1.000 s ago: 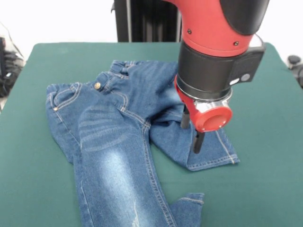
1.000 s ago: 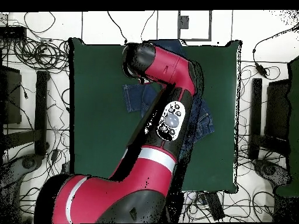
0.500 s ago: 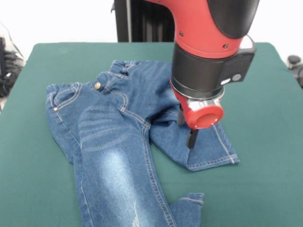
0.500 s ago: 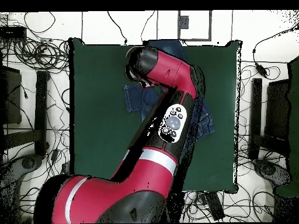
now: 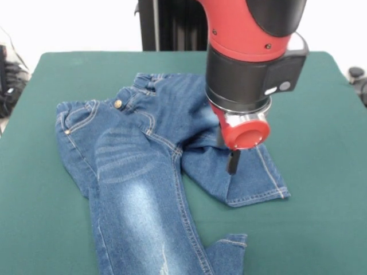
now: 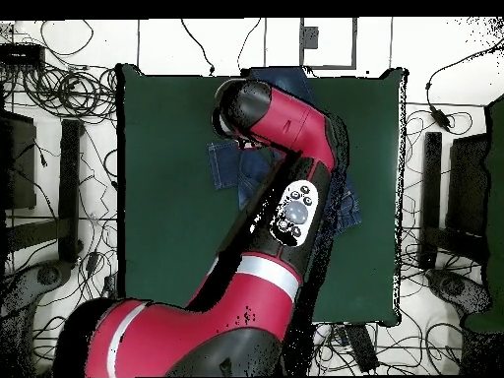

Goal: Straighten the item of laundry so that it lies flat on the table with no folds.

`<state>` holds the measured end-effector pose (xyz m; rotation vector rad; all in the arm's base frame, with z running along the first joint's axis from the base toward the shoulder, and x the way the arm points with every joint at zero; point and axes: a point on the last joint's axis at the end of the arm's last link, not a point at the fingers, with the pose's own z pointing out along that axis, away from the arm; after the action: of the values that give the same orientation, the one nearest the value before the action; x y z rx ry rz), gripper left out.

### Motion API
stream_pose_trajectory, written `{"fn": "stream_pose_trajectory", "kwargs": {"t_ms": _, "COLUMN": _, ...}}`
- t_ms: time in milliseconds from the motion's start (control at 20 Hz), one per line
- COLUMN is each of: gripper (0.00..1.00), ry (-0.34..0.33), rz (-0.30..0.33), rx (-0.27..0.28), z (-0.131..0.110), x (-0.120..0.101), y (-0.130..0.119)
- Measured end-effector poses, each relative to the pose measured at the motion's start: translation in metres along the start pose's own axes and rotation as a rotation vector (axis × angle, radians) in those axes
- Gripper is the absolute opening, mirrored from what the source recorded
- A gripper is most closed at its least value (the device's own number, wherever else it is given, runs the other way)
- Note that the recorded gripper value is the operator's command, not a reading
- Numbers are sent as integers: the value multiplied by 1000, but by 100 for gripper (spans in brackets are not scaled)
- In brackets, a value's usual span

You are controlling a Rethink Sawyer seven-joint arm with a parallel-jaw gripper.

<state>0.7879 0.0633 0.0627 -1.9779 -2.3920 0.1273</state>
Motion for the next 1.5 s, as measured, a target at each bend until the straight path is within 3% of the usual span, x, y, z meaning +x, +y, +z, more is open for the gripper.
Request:
{"fn": "stream_pose_trajectory", "kwargs": {"t_ms": 550, "gripper": 100, "ry": 65, "rz": 56, "rx": -78, "z": -14, "x": 9, "y": 17}}
{"fn": "stream_pose_trajectory", "kwargs": {"t_ms": 1050, "gripper": 100, "ry": 66, "rz": 62, "rx": -87, "z": 3, "x": 12, "y": 18}}
{"fn": "stream_pose_trajectory", "kwargs": {"t_ms": 1500, "gripper": 100, "ry": 51, "rz": 75, "rx": -71, "z": 39, "x": 11, "y": 7}}
